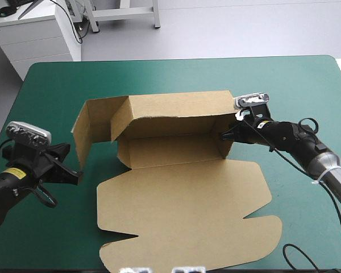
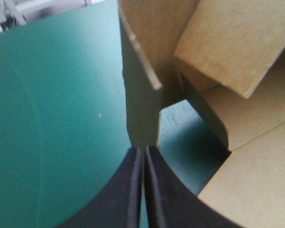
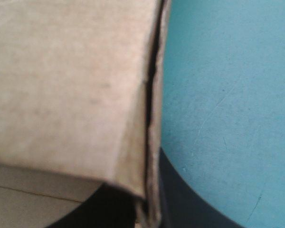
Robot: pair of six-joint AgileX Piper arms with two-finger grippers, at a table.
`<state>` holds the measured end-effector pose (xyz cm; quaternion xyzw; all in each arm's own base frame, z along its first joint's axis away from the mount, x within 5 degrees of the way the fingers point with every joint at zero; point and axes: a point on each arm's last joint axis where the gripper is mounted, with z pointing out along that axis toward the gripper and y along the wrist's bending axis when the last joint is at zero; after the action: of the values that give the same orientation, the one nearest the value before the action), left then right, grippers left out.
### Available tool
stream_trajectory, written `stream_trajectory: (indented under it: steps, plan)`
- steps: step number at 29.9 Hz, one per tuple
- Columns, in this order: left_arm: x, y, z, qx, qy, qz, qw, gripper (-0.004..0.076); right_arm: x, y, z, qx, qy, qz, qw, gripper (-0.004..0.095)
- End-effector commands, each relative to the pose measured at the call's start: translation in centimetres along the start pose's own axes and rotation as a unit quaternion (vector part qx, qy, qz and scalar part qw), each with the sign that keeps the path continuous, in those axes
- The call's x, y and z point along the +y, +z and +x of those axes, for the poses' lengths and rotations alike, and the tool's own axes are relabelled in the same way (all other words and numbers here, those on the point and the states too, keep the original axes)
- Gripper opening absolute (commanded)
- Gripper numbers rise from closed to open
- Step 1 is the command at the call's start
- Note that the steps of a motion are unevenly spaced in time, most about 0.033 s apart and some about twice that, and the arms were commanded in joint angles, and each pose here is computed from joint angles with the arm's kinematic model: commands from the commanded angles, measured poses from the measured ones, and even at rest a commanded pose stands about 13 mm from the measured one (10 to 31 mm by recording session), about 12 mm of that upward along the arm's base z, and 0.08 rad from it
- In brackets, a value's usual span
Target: Fold the box
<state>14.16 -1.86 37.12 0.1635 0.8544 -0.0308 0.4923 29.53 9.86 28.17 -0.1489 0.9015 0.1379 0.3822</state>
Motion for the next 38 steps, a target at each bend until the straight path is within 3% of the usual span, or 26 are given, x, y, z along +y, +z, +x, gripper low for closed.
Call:
stream_trajectory:
  steps: [1,7,15,22,31,38]
  plan:
    - [1.0,-0.9,-0.3,-0.018,-0.062,-0.024,0.998,0.0003,-0.2,-0.5,-0.1,0.016,-0.018,0.005,1.000,-0.0014]
    - [2.2,-0.8,-0.5,-0.044,-0.096,-0.033,0.994,0.0004,-0.1,-1.0,-0.7,0.025,-0.027,0.005,0.999,-0.0014]
    - [3.8,2.3,-0.1,0.002,-0.111,-0.027,0.993,0.0003,0.1,-1.9,-1.8,0.033,-0.029,0.003,0.999,-0.0014]
    - [4.6,3.1,-0.2,-0.002,-0.103,-0.045,0.994,0.0003,0.8,-4.2,-3.7,0.081,-0.017,-0.011,0.997,-0.0013]
    - [4.5,3.2,-0.4,-0.009,-0.110,-0.042,0.993,0.0003,1.1,-7.8,-4.2,0.208,-0.008,0.004,0.978,-0.0014]
    - [3.8,3.3,-0.6,-0.009,-0.102,-0.020,0.995,0.0003,0.9,-6.9,-4.2,0.215,-0.006,0.007,0.977,-0.0013]
